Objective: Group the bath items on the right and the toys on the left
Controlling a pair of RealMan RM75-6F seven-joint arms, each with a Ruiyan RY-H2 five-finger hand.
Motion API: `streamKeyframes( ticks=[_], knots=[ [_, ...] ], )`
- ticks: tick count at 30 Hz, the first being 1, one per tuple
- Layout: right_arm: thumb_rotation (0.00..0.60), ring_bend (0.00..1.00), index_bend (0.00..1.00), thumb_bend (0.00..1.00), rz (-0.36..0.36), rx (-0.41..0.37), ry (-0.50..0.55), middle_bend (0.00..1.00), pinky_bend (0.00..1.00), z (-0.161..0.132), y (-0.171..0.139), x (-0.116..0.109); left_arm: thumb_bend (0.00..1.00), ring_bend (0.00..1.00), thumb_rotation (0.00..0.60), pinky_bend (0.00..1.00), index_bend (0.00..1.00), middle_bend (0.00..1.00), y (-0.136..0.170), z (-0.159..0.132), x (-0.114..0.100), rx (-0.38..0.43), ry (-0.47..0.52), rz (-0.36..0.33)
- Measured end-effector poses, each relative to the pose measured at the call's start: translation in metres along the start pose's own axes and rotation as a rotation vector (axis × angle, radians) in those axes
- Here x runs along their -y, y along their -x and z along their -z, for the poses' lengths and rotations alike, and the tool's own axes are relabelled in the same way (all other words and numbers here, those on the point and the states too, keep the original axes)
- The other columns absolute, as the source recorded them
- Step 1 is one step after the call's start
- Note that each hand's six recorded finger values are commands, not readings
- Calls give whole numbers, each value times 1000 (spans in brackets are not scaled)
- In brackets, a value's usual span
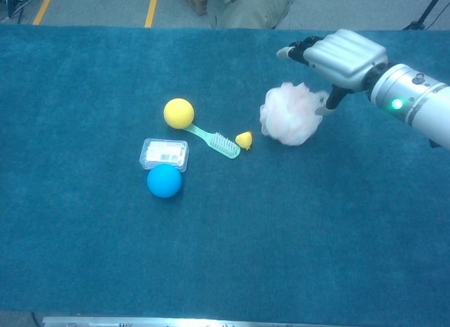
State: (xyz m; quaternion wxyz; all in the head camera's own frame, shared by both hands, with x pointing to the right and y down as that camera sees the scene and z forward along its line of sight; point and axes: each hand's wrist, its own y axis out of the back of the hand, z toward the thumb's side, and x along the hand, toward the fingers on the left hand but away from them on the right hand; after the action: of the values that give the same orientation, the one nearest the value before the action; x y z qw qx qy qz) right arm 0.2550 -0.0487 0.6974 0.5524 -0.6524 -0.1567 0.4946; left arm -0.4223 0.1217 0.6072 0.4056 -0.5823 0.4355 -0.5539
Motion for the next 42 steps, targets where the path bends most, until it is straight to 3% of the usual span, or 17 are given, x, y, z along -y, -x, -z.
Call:
streamKeyframes(
  ticks=[7, 17, 23, 28, 35, 42],
  knots=[
    [600, 136, 0, 0, 45, -48, 28, 145, 314, -8, -14, -14, 337, 226, 600, 245, 318, 282, -8, -16, 0, 73, -13, 26],
    [600, 136, 32, 0, 88, -179, 42, 181, 313, -30, -47, -24, 337, 226, 600, 245, 318, 282, -14, -34, 3, 146, -16, 65],
    [600, 136, 89, 0, 71, -215, 30, 202, 313, -33, -64, -17, 337, 226, 600, 245, 318, 282, -16, -49, 8, 212, -18, 103],
    [600, 165, 199, 0, 26, -248, 6, 250, 315, -45, -58, -6, 337, 226, 600, 245, 318, 282, -16, -56, 10, 234, -16, 115],
    [600, 201, 352, 54, 22, -250, -59, 333, 315, -67, -29, 1, 337, 226, 600, 245, 318, 282, -9, -49, 7, 212, -13, 108],
    [600, 201, 369, 53, -7, -232, -124, 333, 316, -89, -2, 10, 337, 226, 600, 236, 318, 281, 1, -38, 3, 173, -6, 94]
  ],
)
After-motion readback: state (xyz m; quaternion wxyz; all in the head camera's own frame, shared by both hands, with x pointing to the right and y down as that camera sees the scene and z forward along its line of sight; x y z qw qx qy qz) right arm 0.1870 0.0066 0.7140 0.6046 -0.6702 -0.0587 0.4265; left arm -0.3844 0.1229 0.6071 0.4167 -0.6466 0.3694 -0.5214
